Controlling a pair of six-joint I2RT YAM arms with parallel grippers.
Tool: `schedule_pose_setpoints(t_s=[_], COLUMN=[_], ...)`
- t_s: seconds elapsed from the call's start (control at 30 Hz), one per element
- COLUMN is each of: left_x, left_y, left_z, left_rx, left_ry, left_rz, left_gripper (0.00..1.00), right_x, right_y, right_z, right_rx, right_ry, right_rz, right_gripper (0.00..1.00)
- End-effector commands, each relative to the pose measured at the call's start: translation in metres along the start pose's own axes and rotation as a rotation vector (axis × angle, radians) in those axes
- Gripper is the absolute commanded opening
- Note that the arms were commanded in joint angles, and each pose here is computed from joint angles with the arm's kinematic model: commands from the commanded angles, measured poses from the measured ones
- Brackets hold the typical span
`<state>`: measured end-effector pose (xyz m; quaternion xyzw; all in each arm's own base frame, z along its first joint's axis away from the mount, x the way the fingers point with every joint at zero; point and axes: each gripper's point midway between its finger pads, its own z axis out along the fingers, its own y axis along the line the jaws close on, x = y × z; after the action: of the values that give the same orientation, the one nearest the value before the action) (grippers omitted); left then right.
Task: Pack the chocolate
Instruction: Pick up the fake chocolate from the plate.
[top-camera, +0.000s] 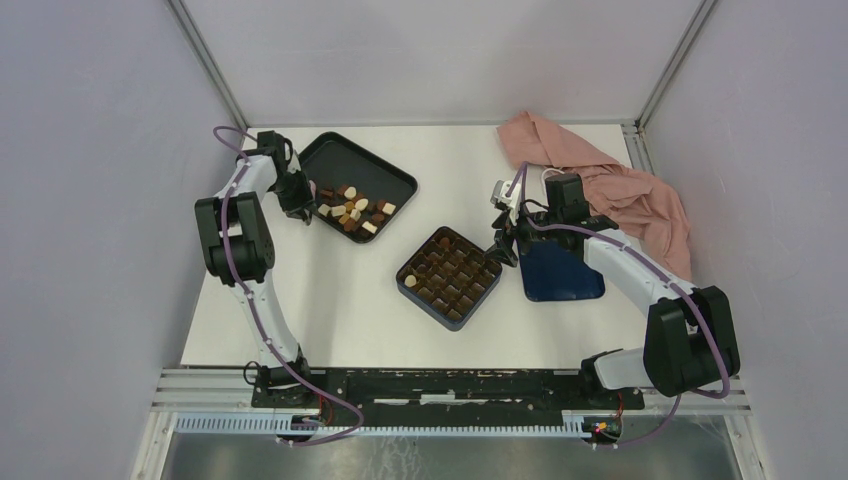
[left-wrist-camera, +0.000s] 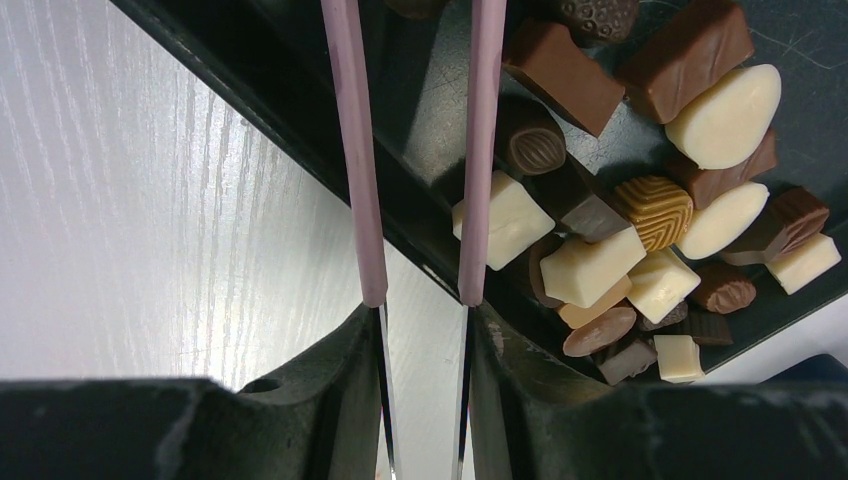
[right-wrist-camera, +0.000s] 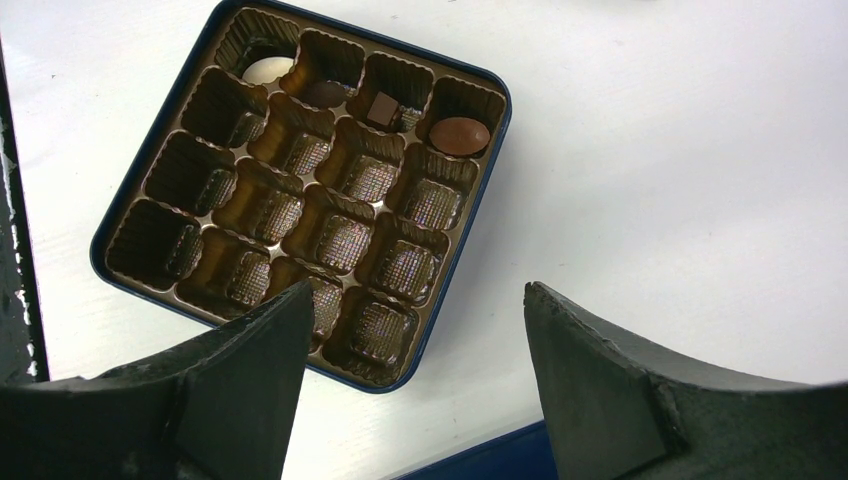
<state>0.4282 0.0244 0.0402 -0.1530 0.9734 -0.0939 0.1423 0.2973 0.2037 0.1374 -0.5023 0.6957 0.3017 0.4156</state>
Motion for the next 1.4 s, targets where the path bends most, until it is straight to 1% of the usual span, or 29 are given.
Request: schedule_pose_setpoints(t_s=[0.0,0.1,0.2,0.37,0.5,1.13,1.27,1.37], left_x=[-0.012,-0.012,-0.013,-0.017,-0.02,-0.019,-0.016,-0.011], left_y=[-0.001,-0.002,-0.004,-0.007,-0.009,-0.007,-0.011,-0.02], left_z=[-0.005,-0.005,-0.007,-0.014,-0.021,-0.046,-0.057,-0.069], left_rx=[-0.003,0.001,0.01,0.021,0.025,0.004,0.021,0.068], left_ry=[-0.027,-0.025,-0.029,-0.049,-0.074,-0.186,-0.214,-0.239], left_rz=[0.061,0.061,0.06,0.061,0.061,0.046,0.045,0.047], left_gripper=[0.38,0.35,0.29,0.12,0.02,0.02,0.02,0.02], right_x=[-0.021,-0.02,-0.02,-0.02,-0.02,-0.021,-0.022,-0.024], right_y=[-0.007,-0.007,-0.008,-0.008,-0.008,-0.006,-0.004,0.0], right_z=[-0.004,-0.003,-0.003,-0.003,-0.003,-0.004,-0.004,-0.005], right_rx=[0.012,0.011,0.013,0.012,0.012,0.005,-0.007,-0.016], right_ry=[-0.042,-0.041,-0.041,-0.04,-0.039,-0.044,-0.052,-0.064], right_rz=[-0.053,-0.052,-0.053,-0.054,-0.052,-0.058,-0.065,-0.081], right_gripper=[0.82,0.82,0.82,0.82,0.82,0.82,0.82,0.82])
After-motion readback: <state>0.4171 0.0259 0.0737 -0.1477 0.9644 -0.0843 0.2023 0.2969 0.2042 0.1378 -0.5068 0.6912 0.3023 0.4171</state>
